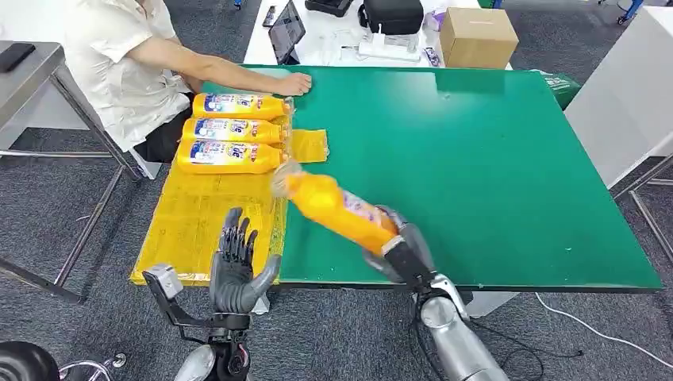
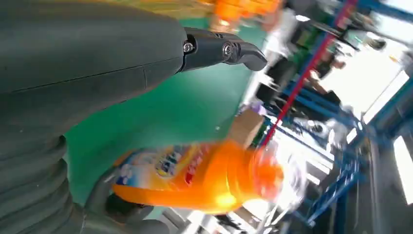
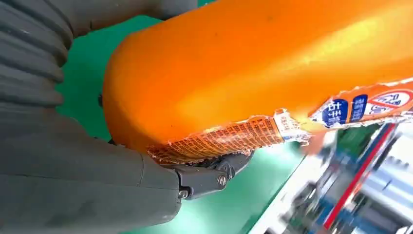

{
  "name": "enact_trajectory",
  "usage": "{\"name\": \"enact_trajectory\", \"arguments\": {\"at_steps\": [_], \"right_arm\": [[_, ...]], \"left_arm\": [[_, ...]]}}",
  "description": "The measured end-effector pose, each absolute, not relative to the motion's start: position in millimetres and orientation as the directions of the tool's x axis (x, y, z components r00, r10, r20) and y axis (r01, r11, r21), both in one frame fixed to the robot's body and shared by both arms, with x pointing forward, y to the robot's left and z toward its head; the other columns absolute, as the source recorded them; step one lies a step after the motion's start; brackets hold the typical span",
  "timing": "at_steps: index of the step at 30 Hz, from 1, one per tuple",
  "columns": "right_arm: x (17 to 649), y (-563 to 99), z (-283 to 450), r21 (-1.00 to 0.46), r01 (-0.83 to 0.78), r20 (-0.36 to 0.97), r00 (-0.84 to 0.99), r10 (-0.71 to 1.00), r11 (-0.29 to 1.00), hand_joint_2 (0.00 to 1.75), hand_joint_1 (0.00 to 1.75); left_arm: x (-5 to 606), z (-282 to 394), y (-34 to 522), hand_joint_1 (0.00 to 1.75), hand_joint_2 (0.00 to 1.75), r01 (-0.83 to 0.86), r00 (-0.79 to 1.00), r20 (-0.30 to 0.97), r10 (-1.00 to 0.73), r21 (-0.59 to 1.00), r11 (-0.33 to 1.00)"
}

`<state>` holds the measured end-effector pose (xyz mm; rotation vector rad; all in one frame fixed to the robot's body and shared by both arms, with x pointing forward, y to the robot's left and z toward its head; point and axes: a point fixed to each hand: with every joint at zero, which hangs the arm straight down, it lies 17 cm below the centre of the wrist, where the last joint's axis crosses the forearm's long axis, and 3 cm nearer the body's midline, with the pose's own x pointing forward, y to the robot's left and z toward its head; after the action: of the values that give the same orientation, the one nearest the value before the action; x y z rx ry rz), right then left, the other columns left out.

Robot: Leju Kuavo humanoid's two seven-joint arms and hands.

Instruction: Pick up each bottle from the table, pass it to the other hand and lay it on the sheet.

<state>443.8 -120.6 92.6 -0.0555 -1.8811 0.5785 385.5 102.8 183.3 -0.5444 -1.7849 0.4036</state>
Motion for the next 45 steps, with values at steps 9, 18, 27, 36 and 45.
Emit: {"name": "enact_trajectory", "arguments": {"at_steps": [9,18,27,36,45], "right_arm": [[413,-45,114,-0.386,-0.389,0.868,-0.459,0.188,0.837,1.75,1.75],[389,3,126,-0.404,-0.474,0.849,-0.514,0.127,0.783,1.75,1.75],[380,22,137,-0.429,-0.508,0.822,-0.561,0.091,0.747,1.75,0.1],[364,37,124,-0.442,-0.56,0.83,-0.552,0.082,0.701,1.75,0.0],[362,38,116,-0.443,-0.568,0.836,-0.541,0.091,0.694,0.0,0.0]], "left_arm": [[394,189,76,0.0,1.75,0.24,-0.149,0.808,0.57,-0.53,0.814],[406,178,72,0.0,1.75,0.212,-0.072,0.78,0.622,-0.597,0.774],[398,188,68,1.75,1.75,0.275,-0.034,0.67,0.741,-0.707,0.652],[389,211,87,1.75,1.75,0.293,-0.123,0.637,0.761,-0.709,0.641],[382,216,97,1.75,1.75,0.31,-0.152,0.609,0.778,-0.719,0.623]]}}
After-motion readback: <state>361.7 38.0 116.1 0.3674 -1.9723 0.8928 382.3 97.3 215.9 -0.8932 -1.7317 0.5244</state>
